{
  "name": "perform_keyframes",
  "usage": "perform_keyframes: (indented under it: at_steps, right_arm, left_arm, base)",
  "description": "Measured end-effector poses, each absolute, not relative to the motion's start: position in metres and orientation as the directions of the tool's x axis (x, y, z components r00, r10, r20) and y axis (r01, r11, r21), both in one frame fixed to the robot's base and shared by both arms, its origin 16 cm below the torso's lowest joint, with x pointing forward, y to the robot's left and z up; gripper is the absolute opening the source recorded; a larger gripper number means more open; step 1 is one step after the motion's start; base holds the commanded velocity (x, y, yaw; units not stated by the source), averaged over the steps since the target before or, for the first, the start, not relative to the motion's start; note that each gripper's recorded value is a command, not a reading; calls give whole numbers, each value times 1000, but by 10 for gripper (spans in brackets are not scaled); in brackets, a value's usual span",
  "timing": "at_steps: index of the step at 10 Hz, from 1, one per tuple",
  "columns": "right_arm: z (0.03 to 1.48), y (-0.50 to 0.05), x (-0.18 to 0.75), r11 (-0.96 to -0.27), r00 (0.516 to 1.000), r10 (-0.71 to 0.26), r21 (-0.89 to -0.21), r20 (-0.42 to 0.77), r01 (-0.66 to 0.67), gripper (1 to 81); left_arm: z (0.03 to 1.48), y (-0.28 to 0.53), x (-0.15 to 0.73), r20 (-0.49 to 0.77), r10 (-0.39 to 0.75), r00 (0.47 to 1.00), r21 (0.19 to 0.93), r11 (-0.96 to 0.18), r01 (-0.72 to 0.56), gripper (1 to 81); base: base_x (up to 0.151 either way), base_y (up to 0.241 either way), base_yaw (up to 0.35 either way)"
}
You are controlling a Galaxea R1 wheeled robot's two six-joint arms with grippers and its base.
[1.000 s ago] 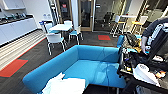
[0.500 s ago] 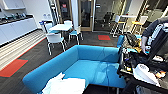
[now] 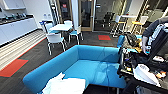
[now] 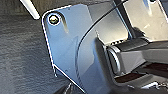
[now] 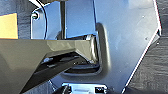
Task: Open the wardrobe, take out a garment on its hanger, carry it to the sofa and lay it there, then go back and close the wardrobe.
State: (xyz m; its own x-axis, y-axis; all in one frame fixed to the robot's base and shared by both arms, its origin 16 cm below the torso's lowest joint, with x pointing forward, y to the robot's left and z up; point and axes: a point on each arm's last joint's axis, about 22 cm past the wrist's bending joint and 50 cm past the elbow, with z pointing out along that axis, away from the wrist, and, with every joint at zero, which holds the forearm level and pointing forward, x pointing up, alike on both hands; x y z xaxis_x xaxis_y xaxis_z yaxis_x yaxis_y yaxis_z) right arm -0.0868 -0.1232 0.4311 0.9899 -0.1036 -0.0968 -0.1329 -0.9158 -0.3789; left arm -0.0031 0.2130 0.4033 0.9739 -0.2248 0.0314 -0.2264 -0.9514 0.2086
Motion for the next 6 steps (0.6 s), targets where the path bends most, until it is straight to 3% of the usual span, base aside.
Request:
perform_keyframes:
  at_steps: [6]
  right_arm:
    - [431,-123,-88,-916,990,-103,-378,-99,-133,811]
  left_arm:
    - [403,212,-4,19,-229,973,213,-950,-228,811]
  base:
    - [0,0,187]
